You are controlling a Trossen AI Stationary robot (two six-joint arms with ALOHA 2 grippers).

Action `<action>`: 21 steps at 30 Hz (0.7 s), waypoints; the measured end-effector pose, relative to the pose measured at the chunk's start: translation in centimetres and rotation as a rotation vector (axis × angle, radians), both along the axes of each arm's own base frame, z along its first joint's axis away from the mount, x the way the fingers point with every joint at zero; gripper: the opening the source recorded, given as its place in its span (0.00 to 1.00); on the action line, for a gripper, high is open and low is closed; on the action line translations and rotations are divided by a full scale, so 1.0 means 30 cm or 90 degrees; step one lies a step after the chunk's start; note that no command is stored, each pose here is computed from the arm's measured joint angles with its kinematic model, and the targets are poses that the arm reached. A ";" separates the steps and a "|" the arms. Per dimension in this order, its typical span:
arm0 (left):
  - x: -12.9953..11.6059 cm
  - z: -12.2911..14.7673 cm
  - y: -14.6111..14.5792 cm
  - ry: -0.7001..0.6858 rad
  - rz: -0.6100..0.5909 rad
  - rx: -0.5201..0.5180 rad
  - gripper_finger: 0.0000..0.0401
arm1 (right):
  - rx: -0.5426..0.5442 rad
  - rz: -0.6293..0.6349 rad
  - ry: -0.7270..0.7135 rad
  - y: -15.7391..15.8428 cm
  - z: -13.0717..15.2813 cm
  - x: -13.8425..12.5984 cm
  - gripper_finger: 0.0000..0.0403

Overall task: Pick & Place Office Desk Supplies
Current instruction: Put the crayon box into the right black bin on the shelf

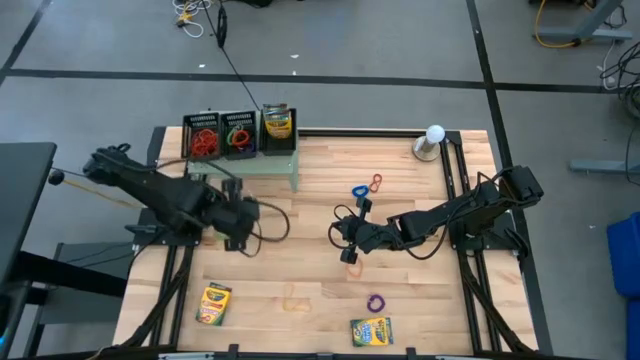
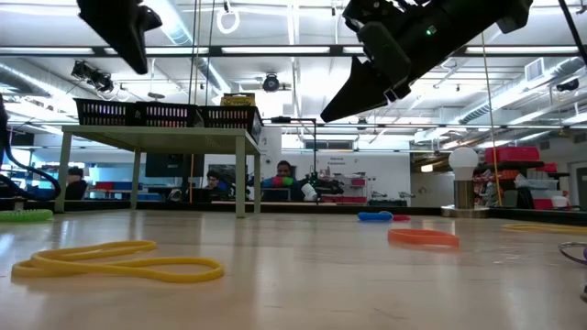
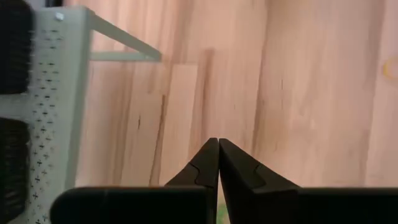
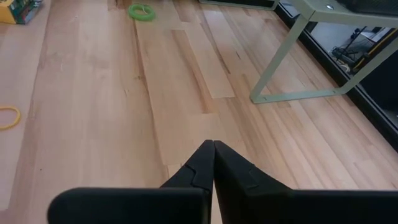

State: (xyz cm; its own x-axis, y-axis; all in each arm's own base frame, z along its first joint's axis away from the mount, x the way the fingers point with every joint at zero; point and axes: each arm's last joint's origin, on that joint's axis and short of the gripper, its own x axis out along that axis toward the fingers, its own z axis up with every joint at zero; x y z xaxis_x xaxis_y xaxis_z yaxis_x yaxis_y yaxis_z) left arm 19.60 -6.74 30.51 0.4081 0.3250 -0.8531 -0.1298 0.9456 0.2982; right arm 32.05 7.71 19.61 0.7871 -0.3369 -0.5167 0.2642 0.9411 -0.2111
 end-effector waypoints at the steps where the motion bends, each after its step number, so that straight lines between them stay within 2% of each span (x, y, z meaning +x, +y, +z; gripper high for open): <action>1: 0.007 -0.011 -0.013 0.013 -0.011 0.003 0.03 | 0.001 0.001 0.000 0.000 0.000 0.000 0.04; 6: 0.040 -0.057 -0.087 0.059 -0.066 -0.071 0.02 | 0.001 0.002 0.001 0.001 0.000 0.000 0.04; 9: 0.023 -0.082 -0.140 0.097 -0.057 -0.100 0.03 | 0.002 0.003 0.001 0.001 0.000 0.000 0.04; 14: -0.050 -0.115 -0.251 0.154 -0.021 -0.127 0.10 | 0.004 0.006 0.003 0.001 -0.005 -0.002 0.04; 18: -0.125 -0.159 -0.347 0.143 -0.001 -0.167 0.17 | 0.003 0.008 0.014 -0.002 -0.021 -0.011 0.04; 21: -0.188 -0.232 -0.390 0.140 0.052 -0.200 0.22 | 0.002 0.008 0.018 -0.004 -0.030 -0.016 0.04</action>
